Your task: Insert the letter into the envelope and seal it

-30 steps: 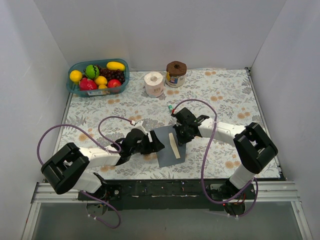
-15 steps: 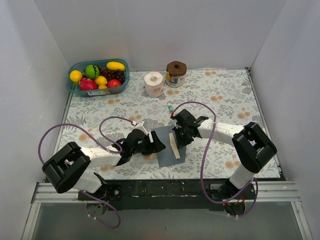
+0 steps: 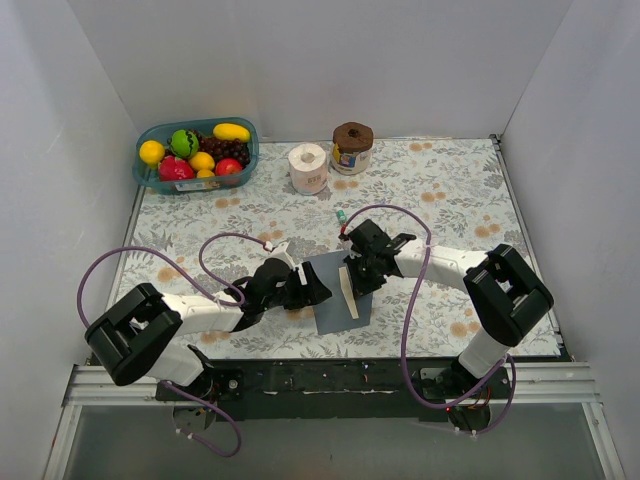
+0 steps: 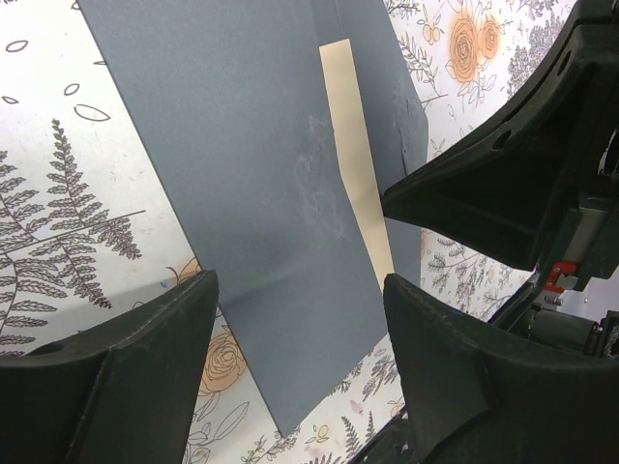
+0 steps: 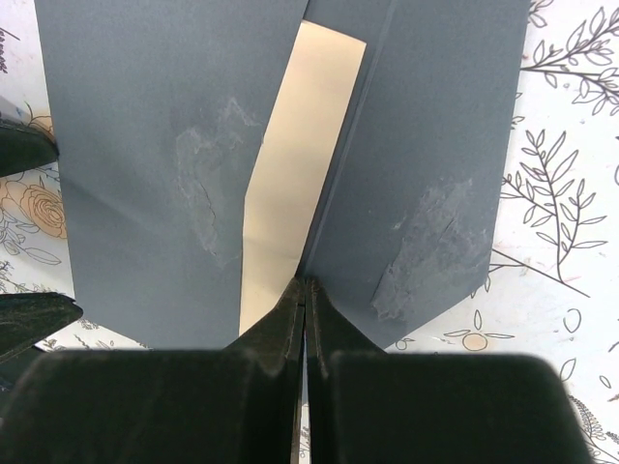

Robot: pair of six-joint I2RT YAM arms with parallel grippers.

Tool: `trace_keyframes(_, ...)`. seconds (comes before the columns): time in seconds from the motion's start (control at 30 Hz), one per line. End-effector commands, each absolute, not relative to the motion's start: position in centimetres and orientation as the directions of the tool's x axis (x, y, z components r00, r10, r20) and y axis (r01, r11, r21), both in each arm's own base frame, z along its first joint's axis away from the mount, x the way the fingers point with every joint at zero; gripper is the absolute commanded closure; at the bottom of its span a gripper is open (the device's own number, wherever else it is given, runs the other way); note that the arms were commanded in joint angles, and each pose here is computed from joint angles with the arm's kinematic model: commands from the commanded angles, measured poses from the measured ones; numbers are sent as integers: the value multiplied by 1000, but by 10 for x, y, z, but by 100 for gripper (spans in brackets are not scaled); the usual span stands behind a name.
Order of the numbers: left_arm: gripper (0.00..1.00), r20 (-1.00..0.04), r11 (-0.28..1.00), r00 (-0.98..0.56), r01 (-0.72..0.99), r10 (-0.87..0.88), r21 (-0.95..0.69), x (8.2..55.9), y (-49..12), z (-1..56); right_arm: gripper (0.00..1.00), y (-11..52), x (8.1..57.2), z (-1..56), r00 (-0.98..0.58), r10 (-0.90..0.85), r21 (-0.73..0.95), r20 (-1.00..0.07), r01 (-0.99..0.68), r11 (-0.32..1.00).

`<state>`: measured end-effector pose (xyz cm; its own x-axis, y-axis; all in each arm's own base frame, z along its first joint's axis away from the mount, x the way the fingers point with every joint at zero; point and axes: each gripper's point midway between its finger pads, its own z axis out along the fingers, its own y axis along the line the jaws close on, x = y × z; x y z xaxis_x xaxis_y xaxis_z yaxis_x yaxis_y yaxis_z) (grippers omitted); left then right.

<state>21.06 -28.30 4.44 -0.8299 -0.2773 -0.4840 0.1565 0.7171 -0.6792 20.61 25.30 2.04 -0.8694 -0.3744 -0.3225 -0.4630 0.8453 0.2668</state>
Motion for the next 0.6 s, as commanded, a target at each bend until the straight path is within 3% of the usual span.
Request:
trace_keyframes(0.0,31,-455,769,-859,121,-235,-627,199,-272,21,99,256,203,18,-870,-374,272,-322,-463,843)
trace_keyframes(0.23,30,-475,789,-850,123,-229,-602,200,-266,22,99,253,232,41,-833,-361,179,-420,-466,867)
trace_keyframes(0.57,30,-500,805,-831,115,-244,-582,207,-263,24,99,256,254,44,-814,-366,125,-451,-463,877)
